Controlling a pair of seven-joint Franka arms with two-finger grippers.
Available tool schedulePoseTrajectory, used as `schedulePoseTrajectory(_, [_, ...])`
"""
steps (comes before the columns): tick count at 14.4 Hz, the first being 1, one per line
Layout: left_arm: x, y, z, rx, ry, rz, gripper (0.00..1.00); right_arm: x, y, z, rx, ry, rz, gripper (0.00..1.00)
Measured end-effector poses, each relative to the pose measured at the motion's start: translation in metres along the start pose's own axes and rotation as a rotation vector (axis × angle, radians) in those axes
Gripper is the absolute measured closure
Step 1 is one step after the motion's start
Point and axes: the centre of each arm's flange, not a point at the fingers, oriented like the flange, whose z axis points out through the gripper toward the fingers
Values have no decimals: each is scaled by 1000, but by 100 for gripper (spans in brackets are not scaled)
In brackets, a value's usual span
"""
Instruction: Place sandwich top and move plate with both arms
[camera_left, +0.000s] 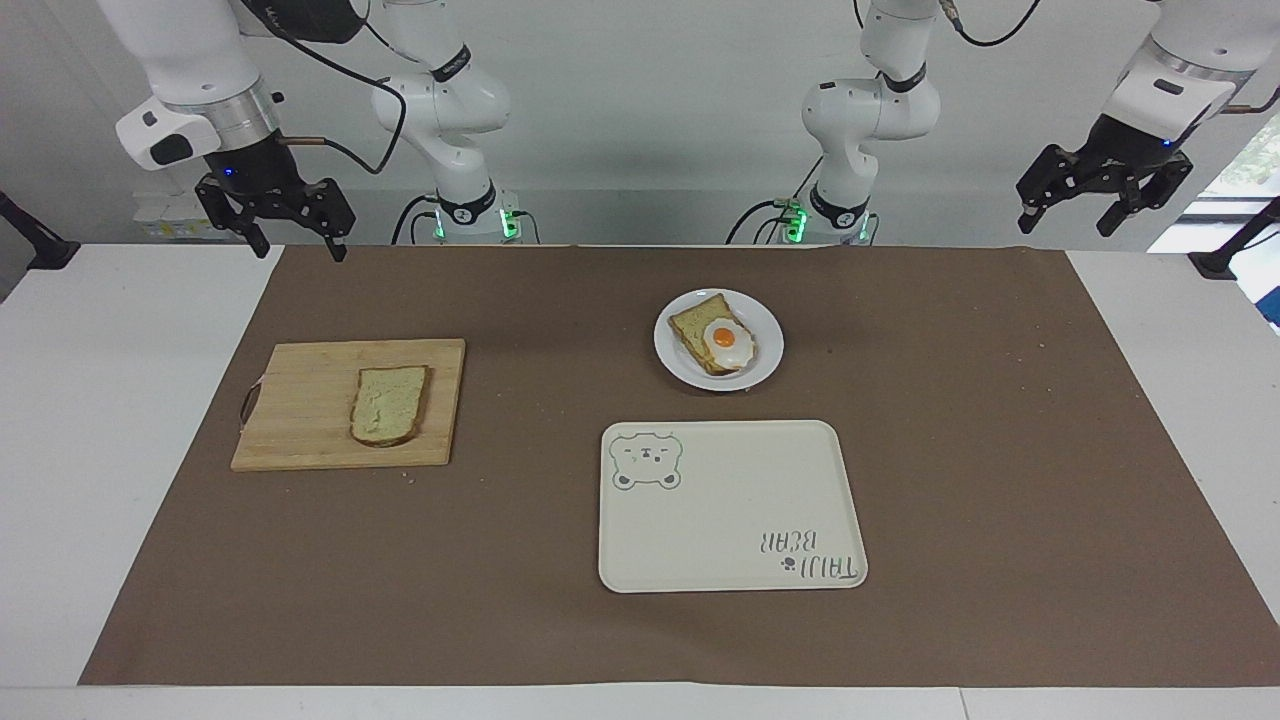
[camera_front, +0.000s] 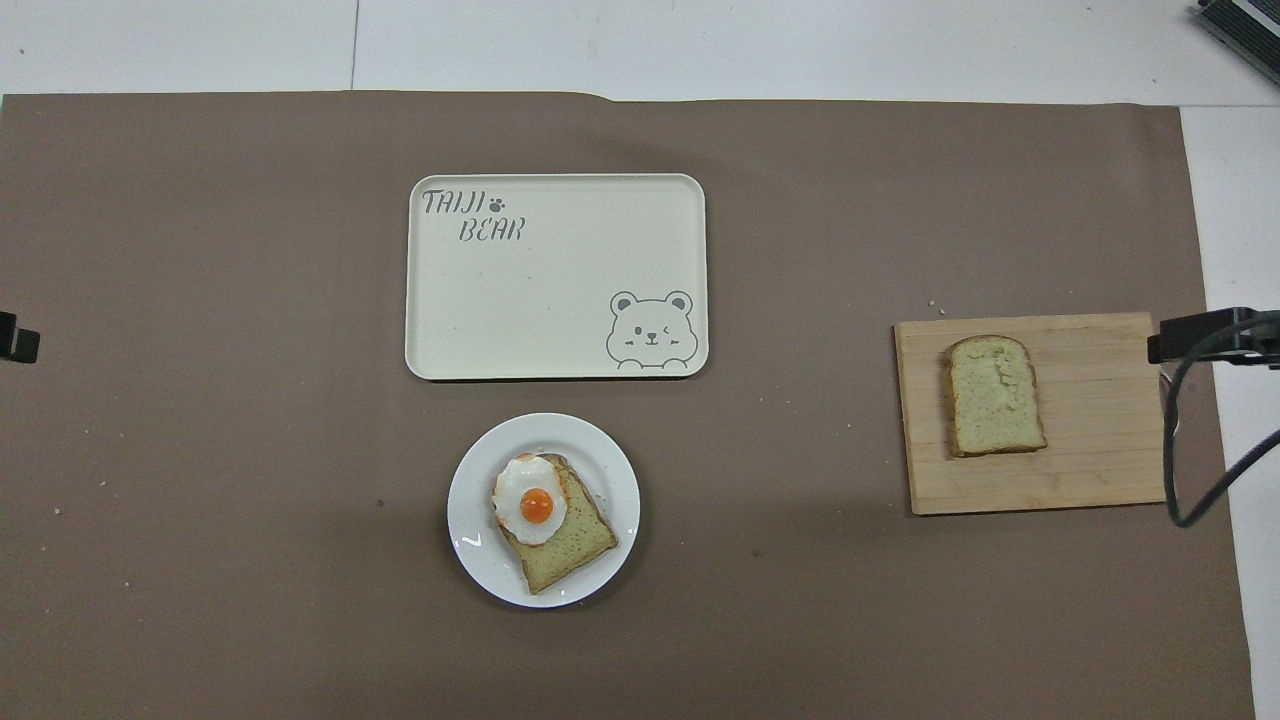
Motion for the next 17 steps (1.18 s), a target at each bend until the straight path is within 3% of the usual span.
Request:
schedulePoseTrajectory(10, [0, 0, 0, 0, 0, 0, 0, 1, 0, 6, 1, -2, 0, 0])
schedulePoseTrajectory(17, [0, 0, 0, 0, 0, 0, 0, 10, -4, 60, 40, 27, 8, 0])
